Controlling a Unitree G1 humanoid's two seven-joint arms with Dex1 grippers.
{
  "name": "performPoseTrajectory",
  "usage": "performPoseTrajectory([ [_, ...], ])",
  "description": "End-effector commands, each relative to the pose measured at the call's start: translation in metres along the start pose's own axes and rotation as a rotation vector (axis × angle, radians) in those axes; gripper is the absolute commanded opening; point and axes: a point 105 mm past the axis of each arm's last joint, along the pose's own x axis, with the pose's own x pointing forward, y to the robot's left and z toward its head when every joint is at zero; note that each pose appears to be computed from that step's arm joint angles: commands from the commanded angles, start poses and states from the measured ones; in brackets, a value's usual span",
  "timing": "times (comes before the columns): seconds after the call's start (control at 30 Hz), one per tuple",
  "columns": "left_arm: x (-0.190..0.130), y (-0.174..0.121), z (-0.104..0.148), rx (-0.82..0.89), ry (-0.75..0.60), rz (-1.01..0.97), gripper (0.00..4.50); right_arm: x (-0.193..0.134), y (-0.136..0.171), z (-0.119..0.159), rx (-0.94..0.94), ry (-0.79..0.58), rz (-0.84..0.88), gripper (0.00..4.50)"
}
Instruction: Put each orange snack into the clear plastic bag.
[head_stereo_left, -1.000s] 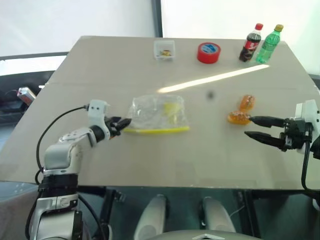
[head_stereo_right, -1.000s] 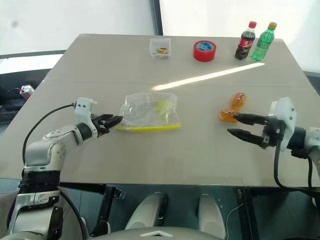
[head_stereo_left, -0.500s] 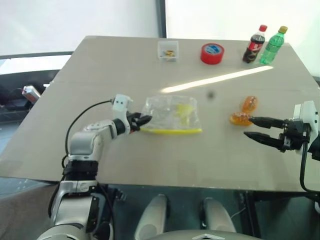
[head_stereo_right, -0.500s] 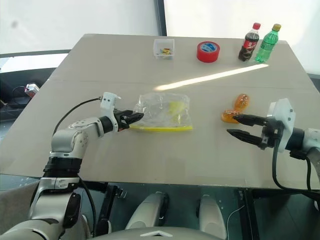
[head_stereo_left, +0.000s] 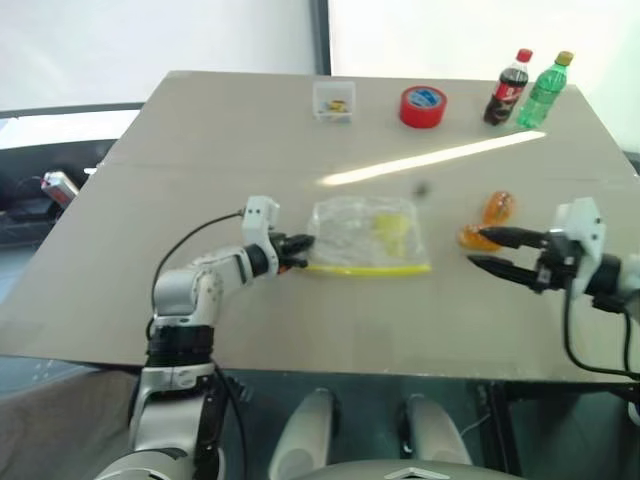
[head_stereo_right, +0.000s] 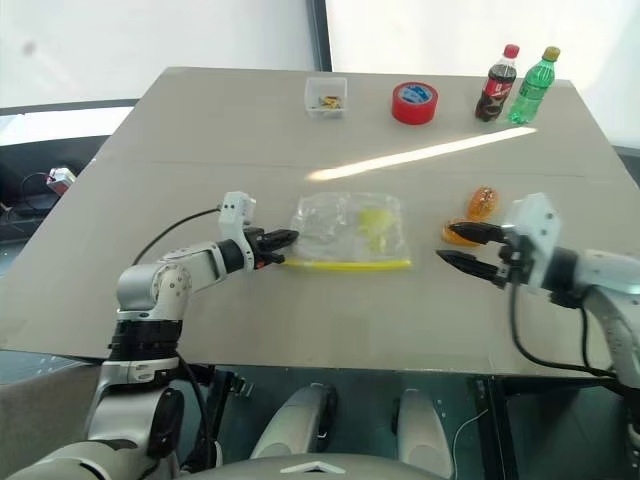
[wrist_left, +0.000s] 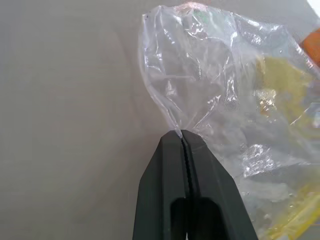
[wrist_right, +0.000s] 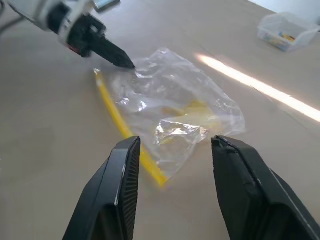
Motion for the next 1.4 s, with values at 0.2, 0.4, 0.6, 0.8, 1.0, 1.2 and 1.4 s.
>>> performPoseTrajectory([
  [0.2, -0.016, -0.029, 0.026, -0.207, -0.117, 0.066, 0.04, 0.055, 0.024, -0.021, -0.313, 0.110, 0.052, 2.28],
  [0.4, -0.018, -0.040, 0.027, -0.264, -0.141, 0.066, 0.04, 0.075, 0.001, -0.039, -0.401, 0.186, -0.055, 2.28],
  [0.6, -0.020, -0.039, 0.026, -0.256, -0.126, 0.072, 0.00, 0.087, -0.025, -0.038, -0.393, 0.195, -0.164, 0.96],
  [0.8, -0.021, -0.036, 0.023, -0.222, -0.098, 0.078, 0.00, 0.093, -0.019, -0.034, -0.377, 0.167, -0.148, 0.03],
  [1.0, -0.019, -0.042, 0.026, -0.091, -0.115, 0.041, 0.86, 0.104, -0.021, -0.028, -0.363, 0.146, -0.181, 0.00],
  [1.2, -0.023, -0.047, 0.052, 0.267, -0.255, 0.106, 2.65, 0.112, -0.040, -0.029, -0.299, 0.229, -0.261, 0.00],
  [1.4, -0.030, -0.062, 0.053, 1.018, -0.339, 0.166, 2.65, 0.117, -0.051, -0.021, -0.361, 0.238, -0.270, 0.00],
])
